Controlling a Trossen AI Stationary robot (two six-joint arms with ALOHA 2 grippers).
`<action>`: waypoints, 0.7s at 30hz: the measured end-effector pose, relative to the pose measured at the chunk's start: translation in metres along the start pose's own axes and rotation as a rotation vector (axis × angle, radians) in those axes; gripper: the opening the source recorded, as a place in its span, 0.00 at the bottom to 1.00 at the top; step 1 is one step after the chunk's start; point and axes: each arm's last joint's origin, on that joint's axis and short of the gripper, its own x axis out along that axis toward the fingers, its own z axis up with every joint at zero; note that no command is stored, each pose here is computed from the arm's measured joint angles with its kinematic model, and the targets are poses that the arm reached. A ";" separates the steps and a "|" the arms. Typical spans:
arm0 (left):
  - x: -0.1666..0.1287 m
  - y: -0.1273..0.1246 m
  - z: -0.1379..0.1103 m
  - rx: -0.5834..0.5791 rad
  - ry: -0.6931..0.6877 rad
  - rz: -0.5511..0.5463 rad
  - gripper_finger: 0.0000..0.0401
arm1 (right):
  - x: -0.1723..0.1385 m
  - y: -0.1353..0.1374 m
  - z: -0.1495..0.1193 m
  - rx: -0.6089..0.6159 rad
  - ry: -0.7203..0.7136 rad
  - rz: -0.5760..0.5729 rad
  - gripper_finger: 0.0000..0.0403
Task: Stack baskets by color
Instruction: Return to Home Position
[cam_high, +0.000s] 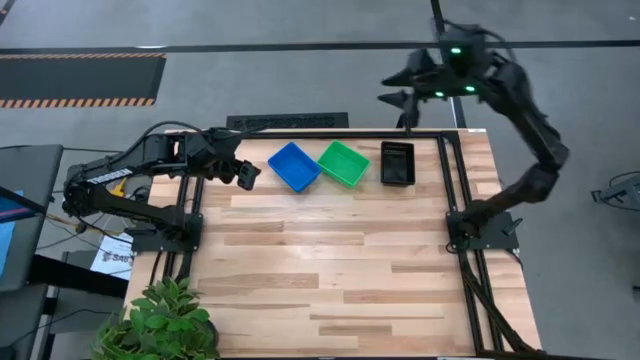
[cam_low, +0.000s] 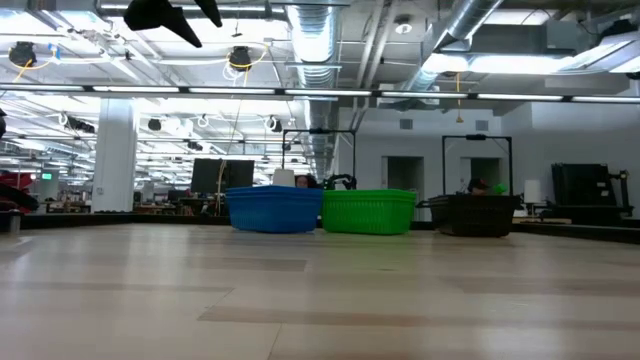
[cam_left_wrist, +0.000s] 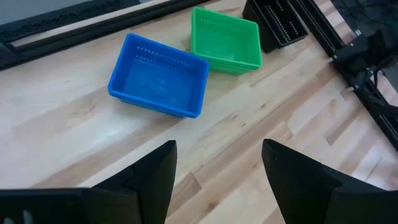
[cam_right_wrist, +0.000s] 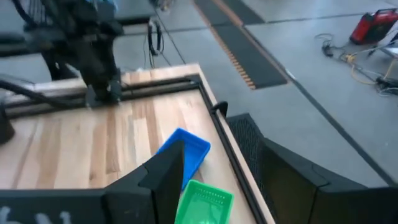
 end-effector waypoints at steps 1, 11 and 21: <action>0.000 0.000 0.000 0.000 -0.001 0.001 0.56 | -0.010 0.003 0.001 0.013 -0.015 -0.005 0.55; -0.008 -0.012 0.012 0.180 -0.136 -0.176 0.56 | -0.090 0.044 0.011 0.032 -0.249 0.106 0.55; -0.078 -0.002 0.019 0.330 -0.484 -0.492 0.56 | -0.140 0.078 -0.011 -0.025 -0.259 0.248 0.55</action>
